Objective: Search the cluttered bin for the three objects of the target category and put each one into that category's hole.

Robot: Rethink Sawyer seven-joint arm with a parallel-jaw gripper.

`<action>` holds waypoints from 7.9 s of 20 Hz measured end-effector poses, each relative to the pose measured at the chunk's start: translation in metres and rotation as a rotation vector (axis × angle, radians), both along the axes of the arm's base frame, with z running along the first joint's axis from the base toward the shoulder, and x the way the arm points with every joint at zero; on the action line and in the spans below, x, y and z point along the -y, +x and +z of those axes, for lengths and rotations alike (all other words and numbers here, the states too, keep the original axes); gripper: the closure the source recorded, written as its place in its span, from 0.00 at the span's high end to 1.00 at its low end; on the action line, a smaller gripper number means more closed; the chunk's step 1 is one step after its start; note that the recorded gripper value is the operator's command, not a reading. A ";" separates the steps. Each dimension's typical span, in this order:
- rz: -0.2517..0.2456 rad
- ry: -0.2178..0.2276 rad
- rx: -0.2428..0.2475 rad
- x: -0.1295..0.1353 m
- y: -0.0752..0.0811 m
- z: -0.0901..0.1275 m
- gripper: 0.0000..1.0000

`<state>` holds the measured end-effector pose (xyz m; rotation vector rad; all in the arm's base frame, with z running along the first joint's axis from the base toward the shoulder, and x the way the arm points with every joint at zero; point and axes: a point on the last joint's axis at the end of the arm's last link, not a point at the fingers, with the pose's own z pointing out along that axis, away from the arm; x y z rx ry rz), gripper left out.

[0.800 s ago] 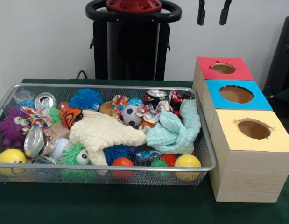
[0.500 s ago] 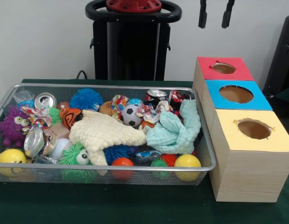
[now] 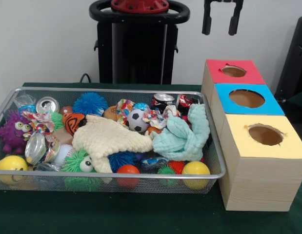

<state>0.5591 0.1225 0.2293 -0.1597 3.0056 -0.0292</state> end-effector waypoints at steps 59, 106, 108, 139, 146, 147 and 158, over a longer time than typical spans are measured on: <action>-0.271 0.078 0.042 0.241 0.045 -0.013 1.00; -0.081 0.091 0.005 0.258 -0.025 -0.139 1.00; -0.068 0.098 0.002 0.258 -0.031 -0.151 1.00; -0.015 0.148 -0.031 0.281 -0.090 -0.233 1.00; -0.010 0.137 -0.022 0.286 -0.087 -0.233 1.00; -0.011 0.135 -0.020 0.287 -0.086 -0.233 1.00; -0.011 0.111 -0.002 0.295 -0.079 -0.226 1.00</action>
